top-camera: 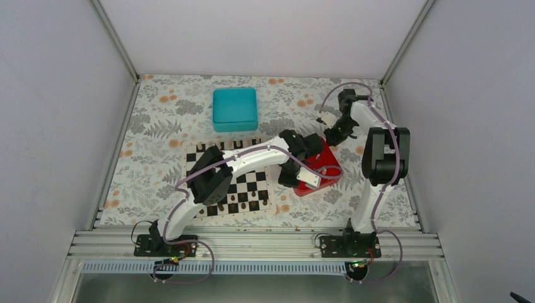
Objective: Set up the chess pieces on the board
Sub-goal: Adjust the storage box at the center of the board.
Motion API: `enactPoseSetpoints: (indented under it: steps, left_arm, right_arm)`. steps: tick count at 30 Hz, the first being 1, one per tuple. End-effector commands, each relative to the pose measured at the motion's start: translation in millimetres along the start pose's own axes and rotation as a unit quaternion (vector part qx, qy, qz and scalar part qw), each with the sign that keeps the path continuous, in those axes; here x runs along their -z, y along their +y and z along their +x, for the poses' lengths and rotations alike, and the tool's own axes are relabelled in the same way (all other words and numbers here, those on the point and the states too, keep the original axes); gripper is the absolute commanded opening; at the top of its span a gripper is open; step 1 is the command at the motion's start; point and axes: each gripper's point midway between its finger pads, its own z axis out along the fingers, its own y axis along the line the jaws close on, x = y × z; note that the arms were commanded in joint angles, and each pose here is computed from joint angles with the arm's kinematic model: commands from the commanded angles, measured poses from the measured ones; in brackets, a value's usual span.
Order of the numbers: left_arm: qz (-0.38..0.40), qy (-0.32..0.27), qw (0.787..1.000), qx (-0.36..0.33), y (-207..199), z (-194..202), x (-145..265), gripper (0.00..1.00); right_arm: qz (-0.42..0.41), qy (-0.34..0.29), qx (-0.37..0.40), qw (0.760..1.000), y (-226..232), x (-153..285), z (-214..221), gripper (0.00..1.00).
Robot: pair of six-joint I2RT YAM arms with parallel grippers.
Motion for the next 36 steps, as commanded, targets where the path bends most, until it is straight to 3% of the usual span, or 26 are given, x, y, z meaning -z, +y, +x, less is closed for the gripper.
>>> enactPoseSetpoints:
  steps: [1,15,36]
  left_arm:
    - [0.027,-0.003,0.999,-0.025,-17,-15,-10,0.02]
    - [0.065,0.0,0.997,-0.048,-40,-26,-27,0.02]
    - [0.087,-0.017,0.99,-0.111,-71,-73,-36,0.02]
  right_arm:
    - [-0.029,0.002,0.03,0.999,22,-3,-14,0.04]
    - [-0.054,0.035,0.097,0.993,66,-22,-36,0.04]
    - [-0.081,0.036,0.163,0.983,117,-37,-74,0.04]
